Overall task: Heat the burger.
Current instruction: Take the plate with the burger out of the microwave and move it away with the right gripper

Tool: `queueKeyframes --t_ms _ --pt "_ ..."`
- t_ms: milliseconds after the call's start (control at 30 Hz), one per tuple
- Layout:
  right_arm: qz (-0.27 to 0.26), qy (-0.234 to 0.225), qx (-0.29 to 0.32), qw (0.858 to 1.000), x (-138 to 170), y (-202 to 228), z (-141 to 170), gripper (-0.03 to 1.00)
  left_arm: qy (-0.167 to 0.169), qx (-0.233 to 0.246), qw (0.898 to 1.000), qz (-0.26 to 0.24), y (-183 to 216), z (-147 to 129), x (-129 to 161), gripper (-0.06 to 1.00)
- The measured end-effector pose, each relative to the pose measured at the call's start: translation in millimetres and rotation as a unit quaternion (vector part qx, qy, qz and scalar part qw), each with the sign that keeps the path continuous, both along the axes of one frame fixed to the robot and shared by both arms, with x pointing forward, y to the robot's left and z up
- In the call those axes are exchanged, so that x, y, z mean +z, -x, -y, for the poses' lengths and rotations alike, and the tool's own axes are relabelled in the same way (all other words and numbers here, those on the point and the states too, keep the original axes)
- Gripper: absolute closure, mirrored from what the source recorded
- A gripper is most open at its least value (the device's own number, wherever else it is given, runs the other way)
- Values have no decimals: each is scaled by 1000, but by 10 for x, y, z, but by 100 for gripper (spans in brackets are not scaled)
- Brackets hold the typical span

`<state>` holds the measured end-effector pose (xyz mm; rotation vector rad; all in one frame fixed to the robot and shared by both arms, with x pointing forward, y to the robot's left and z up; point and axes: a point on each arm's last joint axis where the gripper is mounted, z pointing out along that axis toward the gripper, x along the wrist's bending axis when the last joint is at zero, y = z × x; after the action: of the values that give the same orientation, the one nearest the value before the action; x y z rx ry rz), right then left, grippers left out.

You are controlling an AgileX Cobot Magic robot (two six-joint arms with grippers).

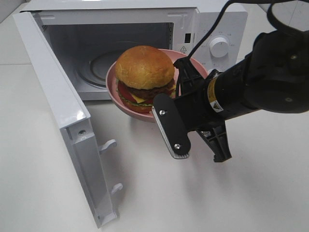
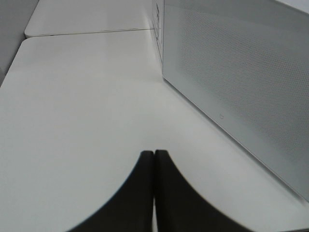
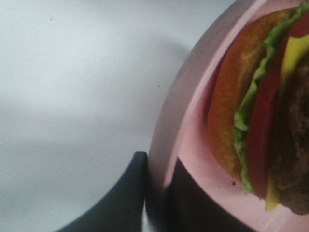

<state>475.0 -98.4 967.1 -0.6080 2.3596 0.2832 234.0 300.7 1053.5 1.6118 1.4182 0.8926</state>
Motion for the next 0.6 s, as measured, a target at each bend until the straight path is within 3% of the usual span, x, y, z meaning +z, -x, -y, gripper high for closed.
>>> queueKeyframes --t_ms 433,600 --pt "-5 0 -30 1000 97 364 381 88 0 0 1000 0 0 0 0 94" --pt "-24 -5 -82 996 106 533 590 88 0 0 1000 0 0 0 0 94"
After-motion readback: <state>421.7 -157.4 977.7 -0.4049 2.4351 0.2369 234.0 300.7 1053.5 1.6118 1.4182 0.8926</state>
